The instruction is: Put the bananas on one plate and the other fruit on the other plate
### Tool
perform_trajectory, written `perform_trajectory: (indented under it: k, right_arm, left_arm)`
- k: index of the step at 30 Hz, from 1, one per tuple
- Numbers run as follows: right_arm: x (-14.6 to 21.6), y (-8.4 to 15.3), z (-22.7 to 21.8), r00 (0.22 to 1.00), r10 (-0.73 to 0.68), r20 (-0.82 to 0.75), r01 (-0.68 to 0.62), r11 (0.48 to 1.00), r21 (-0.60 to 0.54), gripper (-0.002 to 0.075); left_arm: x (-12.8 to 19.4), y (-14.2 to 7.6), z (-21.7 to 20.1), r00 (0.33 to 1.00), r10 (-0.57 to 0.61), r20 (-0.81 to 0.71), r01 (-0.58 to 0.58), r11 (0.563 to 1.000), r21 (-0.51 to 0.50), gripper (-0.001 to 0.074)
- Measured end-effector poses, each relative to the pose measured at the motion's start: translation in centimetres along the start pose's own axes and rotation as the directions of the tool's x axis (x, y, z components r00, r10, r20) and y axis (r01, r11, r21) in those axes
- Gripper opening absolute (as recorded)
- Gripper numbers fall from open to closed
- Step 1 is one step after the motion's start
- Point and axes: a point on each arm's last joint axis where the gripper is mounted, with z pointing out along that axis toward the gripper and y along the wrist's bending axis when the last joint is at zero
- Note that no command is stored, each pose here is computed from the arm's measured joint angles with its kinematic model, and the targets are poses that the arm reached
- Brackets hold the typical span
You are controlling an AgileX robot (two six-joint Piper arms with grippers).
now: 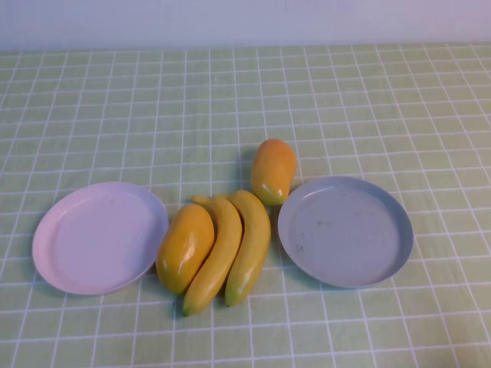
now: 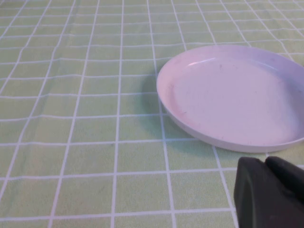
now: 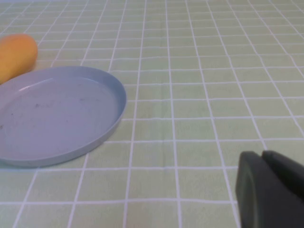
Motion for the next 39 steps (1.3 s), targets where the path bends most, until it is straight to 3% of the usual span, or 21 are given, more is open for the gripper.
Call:
perform_trajectory:
  k: [34,37,39]
  right_arm:
    - [0.0,0.01,0.0,1.0,0.002,0.0,-0.002,1.0,-0.001,-0.0015]
    - [0.0,0.01,0.0,1.0,0.002,0.0,-0.002,1.0,-0.001,-0.0015]
    - [0.0,0.01,0.0,1.0,0.002,0.0,-0.002,1.0,-0.001,-0.0015]
  left_arm:
    - [-0.02,-0.03,0.0,1.0,-0.008,0.002,0.008,1.0,0.003,-0.0002]
    - [-0.08,-0.16,0.0,0.998,-0.059,0.008,0.058,0.998,0.018,-0.0002]
    - [-0.29,-0.35,-0.01,0.988,-0.153,0.026,0.152,0.987,0.043,-0.0002]
